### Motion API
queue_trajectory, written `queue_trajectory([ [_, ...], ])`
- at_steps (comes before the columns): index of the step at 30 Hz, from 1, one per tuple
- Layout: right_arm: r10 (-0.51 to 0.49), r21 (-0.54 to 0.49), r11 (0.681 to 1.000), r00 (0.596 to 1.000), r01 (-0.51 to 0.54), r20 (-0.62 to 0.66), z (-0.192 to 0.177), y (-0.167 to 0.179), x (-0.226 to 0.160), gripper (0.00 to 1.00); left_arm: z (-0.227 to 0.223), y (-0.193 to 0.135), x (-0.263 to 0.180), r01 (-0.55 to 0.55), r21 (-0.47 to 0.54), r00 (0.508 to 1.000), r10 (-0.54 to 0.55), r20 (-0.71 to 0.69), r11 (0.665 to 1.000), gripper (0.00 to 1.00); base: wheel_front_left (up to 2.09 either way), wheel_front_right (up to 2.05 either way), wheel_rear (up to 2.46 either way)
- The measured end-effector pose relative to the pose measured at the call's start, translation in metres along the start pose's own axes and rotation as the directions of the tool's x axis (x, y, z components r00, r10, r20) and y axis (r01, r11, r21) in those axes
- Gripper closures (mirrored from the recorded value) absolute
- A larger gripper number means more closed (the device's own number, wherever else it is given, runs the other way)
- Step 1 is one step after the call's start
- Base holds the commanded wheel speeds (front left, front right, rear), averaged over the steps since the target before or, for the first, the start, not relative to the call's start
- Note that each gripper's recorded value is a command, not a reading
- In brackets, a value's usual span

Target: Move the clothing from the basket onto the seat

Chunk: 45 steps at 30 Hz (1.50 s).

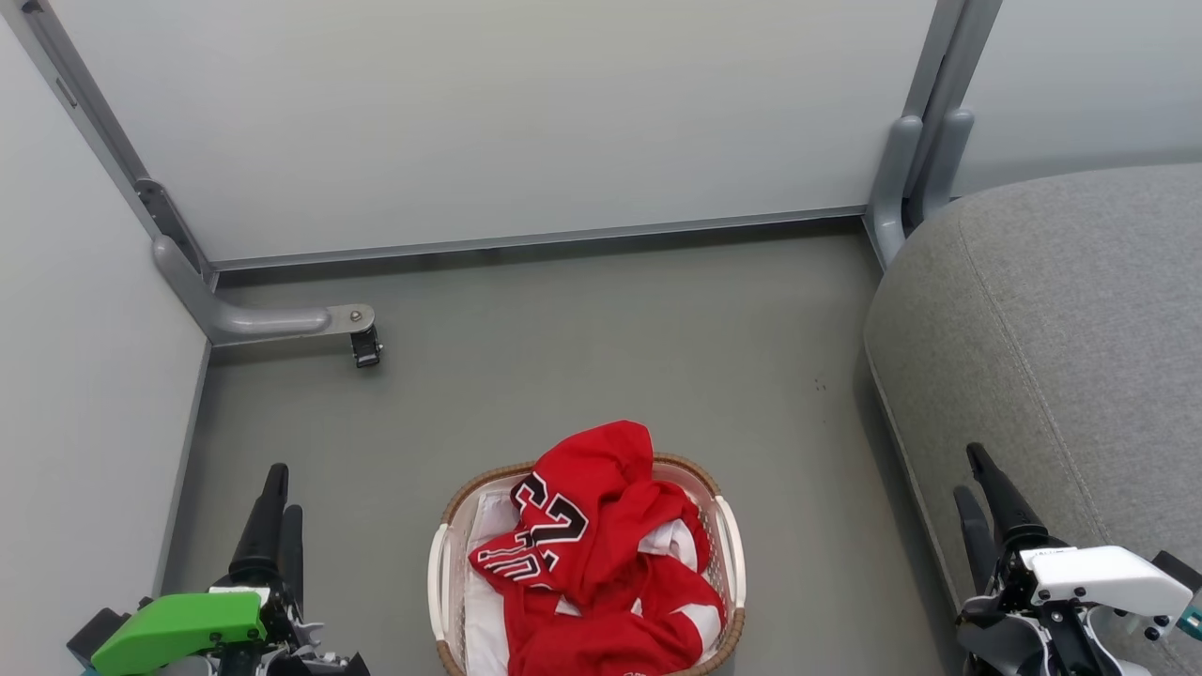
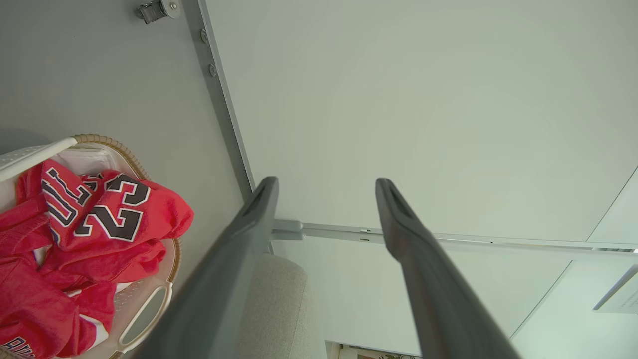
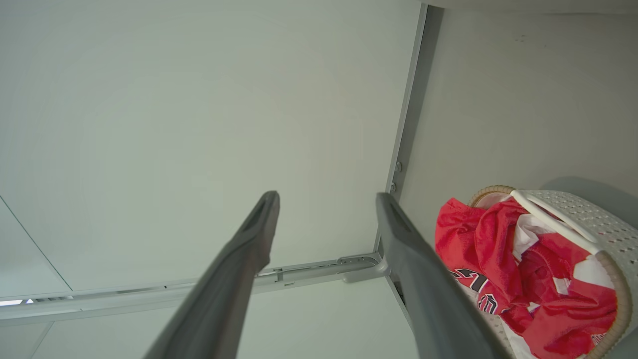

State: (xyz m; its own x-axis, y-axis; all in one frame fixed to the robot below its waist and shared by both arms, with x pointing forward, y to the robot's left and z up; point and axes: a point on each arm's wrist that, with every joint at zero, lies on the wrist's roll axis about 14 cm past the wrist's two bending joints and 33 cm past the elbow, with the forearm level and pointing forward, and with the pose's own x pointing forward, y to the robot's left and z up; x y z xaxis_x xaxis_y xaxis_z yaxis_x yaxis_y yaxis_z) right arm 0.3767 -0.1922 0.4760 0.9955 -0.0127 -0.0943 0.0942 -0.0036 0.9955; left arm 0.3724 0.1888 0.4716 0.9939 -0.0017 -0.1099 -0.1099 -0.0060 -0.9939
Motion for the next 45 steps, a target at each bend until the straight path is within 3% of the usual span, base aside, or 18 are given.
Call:
queue_trajectory([
  [14, 0.017, -0.127, 0.992, 0.999, -0.012, 0.038, 0.004, 0.006, 0.001, 0.00, -0.005, -0.015, 0.001, 0.043, 0.133, 0.999, -0.046, 0.013, 0.990, 0.00, 0.00, 0.00, 0.00],
  [23, 0.056, -0.295, 0.955, 0.997, -0.039, 0.049, 0.006, 0.017, 0.002, 0.00, -0.007, -0.024, 0.001, 0.068, 0.272, 0.997, -0.075, 0.014, 0.960, 0.00, 0.00, 0.00, 0.00],
  [36, 0.123, -0.553, 0.829, 0.992, -0.084, 0.033, 0.001, 0.036, 0.000, 0.00, -0.021, -0.029, 0.001, 0.079, 0.502, 0.996, -0.086, -0.010, 0.861, 0.00, 0.00, 0.00, 0.00],
  [45, 0.140, -0.667, 0.739, 0.990, -0.093, 0.017, -0.004, 0.038, -0.002, 0.00, -0.028, -0.028, -0.001, 0.082, 0.652, 0.996, -0.087, -0.025, 0.754, 0.00, 0.00, 0.00, 0.00],
])
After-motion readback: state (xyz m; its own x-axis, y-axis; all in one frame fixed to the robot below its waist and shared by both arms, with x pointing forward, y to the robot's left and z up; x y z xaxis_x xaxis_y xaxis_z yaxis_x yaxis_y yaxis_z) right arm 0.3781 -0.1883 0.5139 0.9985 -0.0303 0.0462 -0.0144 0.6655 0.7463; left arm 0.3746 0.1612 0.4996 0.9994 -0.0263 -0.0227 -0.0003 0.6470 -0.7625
